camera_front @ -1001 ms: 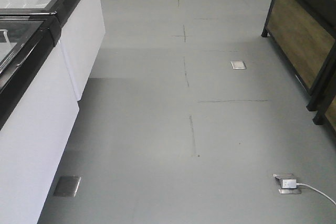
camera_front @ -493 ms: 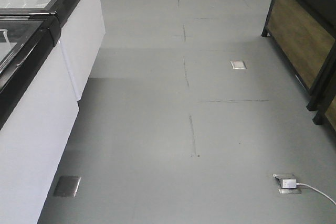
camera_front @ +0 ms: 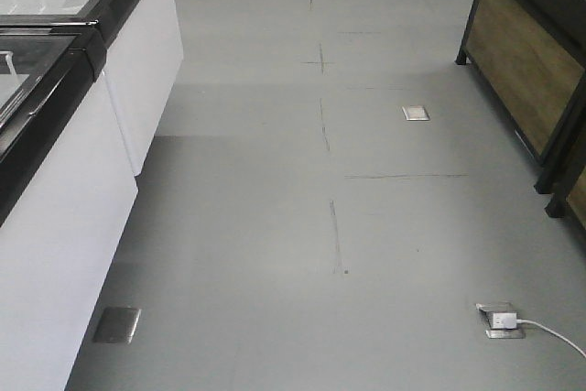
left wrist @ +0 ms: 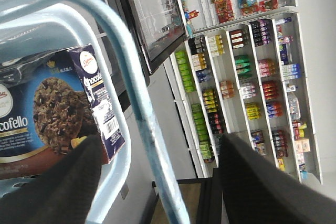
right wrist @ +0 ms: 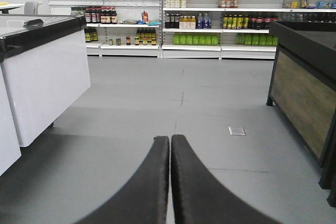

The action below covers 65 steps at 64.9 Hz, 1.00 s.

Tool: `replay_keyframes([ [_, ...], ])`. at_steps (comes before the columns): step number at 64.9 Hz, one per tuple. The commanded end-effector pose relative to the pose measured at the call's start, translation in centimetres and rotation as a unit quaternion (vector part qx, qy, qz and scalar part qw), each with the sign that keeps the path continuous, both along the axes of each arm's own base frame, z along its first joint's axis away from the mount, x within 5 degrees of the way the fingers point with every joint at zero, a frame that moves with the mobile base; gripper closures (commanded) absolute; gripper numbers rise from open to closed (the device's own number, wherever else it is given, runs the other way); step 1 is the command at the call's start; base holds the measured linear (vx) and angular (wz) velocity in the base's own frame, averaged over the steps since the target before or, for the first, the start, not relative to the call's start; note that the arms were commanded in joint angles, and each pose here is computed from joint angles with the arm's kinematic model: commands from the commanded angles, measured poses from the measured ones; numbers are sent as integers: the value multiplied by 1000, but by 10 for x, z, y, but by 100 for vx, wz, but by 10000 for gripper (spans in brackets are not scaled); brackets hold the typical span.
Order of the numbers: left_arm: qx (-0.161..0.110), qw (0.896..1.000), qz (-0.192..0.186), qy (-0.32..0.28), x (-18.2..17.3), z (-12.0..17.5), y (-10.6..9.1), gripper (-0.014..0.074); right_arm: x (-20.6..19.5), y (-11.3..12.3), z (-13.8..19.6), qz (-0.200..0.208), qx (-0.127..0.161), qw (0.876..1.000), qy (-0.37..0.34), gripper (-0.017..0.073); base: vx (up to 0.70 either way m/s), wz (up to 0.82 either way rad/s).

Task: Left arm holds basket, right arm returns cookies
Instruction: 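Close the left gripper around the light-blue basket handle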

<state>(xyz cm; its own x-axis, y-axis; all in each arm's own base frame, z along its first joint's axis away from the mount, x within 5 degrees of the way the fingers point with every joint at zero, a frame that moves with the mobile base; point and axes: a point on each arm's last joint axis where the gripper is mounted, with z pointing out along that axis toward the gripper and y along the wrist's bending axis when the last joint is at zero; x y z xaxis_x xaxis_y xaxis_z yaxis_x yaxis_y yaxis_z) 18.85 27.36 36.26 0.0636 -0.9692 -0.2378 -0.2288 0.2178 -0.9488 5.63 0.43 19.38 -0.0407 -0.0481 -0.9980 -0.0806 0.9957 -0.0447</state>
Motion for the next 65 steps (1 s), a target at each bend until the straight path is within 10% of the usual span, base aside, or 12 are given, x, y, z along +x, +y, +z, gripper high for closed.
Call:
replay_keyframes([
  [1, 20, 999, 6, -47, -1, 25, -6, 83, -1, 0, 6, 0, 1, 999, -40, 567, 0, 0],
  [48, -38, 996, 13, -75, 48, 13, -13, 84, -1, 0, 6, 0, 1, 999, -40, 567, 0, 0],
  [65, -27, 993, 26, -107, 49, 15, -7, 274, -1, 0, 6, 0, 1, 999, -40, 567, 0, 0],
])
